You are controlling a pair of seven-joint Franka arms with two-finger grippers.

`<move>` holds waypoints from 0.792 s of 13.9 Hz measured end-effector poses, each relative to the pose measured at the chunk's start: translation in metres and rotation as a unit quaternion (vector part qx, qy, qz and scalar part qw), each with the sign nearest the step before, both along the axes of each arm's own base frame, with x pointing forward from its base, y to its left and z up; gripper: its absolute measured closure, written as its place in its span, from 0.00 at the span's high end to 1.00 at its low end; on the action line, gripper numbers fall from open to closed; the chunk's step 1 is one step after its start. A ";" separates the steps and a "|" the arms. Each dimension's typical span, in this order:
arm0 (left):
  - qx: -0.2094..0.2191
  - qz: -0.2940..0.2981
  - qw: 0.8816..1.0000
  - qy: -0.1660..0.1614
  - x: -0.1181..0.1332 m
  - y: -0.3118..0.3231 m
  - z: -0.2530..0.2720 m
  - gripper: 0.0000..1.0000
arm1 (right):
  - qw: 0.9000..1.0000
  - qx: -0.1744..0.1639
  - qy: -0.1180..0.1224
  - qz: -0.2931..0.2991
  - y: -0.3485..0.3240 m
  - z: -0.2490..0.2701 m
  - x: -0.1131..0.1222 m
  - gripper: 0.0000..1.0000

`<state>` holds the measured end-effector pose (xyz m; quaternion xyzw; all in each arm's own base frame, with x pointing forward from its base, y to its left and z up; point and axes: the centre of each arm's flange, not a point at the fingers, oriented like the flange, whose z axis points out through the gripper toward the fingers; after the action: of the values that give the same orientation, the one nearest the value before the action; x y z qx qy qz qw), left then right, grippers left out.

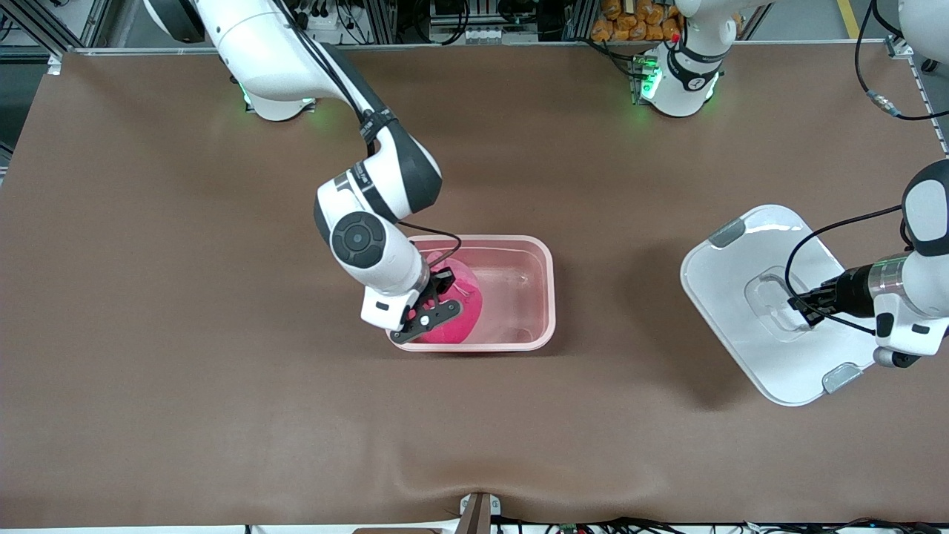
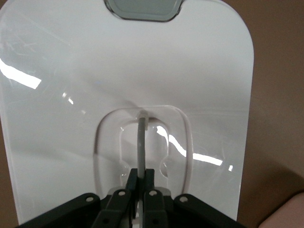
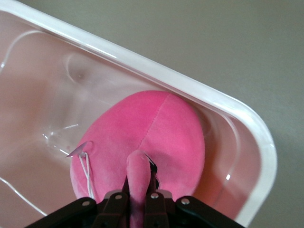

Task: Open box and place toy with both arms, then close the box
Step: 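Carry the pink toy into the pink box with the right gripper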

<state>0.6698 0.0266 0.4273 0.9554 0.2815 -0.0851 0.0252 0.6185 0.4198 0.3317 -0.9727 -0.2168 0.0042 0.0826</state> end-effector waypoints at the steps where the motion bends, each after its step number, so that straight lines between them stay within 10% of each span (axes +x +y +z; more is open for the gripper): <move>1: 0.000 0.000 1.000 0.000 0.000 0.000 0.000 0.07 | 1.000 0.003 -0.006 0.001 0.004 -0.001 -0.001 0.11; 11: -0.004 -0.017 1.000 -0.003 -0.001 0.012 0.000 0.07 | 0.991 0.070 -0.060 -0.101 0.081 -0.029 -0.029 0.11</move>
<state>0.6693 0.0389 0.4275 0.9602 0.2650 -0.0839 0.0283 0.5900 0.5013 0.3024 -0.9799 -0.1217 -0.0778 0.1376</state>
